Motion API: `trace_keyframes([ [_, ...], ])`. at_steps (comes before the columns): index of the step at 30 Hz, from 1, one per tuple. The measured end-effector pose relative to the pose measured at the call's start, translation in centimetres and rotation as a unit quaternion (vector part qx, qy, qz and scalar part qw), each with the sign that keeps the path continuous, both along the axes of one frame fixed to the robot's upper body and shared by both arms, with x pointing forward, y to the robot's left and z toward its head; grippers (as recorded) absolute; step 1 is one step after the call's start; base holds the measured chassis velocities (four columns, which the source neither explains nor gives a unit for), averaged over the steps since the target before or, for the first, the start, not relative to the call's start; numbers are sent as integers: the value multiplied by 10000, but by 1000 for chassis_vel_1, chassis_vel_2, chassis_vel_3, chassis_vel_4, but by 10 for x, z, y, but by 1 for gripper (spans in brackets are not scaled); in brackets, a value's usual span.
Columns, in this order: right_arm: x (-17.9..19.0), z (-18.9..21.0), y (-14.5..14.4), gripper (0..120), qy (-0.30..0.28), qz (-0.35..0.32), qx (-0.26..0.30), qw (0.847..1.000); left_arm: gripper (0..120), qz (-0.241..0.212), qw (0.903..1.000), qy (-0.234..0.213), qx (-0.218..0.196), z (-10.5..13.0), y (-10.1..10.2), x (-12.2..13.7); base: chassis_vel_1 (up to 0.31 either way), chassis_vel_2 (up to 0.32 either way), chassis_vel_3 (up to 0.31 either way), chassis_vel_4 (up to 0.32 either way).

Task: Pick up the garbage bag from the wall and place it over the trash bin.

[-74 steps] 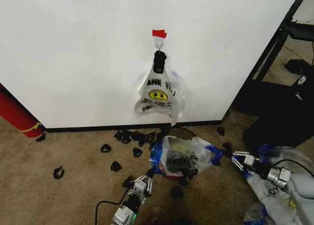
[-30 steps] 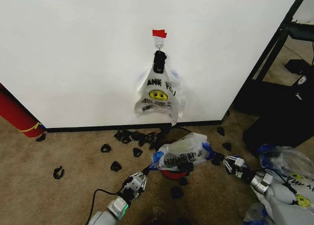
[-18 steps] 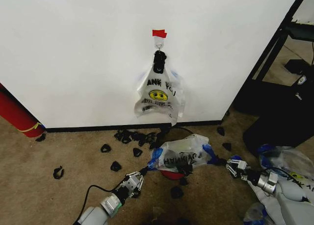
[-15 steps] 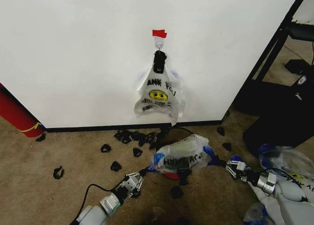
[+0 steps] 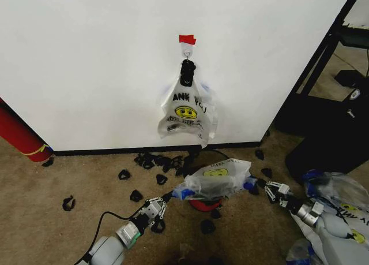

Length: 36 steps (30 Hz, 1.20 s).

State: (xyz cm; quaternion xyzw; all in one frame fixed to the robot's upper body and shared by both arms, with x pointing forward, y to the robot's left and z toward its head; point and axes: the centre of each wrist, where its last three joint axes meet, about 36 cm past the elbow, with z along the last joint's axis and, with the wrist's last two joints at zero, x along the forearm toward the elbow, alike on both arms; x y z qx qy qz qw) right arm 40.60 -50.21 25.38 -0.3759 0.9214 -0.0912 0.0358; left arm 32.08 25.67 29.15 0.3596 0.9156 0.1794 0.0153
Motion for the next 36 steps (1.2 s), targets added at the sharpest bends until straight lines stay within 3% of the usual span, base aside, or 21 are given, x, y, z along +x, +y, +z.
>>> trace_keyframes([
  [5, -2, 9, -4, 14, -12, -70, 224, 9997, 7, -77, 10000, 10, -25, 9, 1, -5, 0, 0, 0, 0],
  [7, -6, 12, -8, 26, 1, -73, 196, 9998, 18, -33, 10000, 31, 33, 13, 4, -7, 0, 0, 0, 0],
  [14, -16, 23, -11, 48, 43, -180, 114, 9998, 39, -28, 9998, 34, 209, 21, 11, -17, 0, 0, 0, 0],
  [23, -40, 48, -16, 84, -50, -1115, -706, 9912, 74, -417, 9980, -140, 457, 47, 27, -43, 0, 0, 0, 0],
  [28, -53, 55, -5, 98, -261, -1019, -803, 9912, 91, -486, 9974, -226, 471, 55, 30, -54, 0, 0, 0, 0],
  [30, -58, 60, 2, 100, -425, -931, -897, 9907, 98, -497, 9975, -265, 439, 59, 30, -58, 0, 0, 0, 0],
  [36, -62, 79, 10, 100, -888, -1098, -1239, 9822, 100, -559, 9973, -321, 359, 67, 26, -65, 0, 0, 0, 0],
])
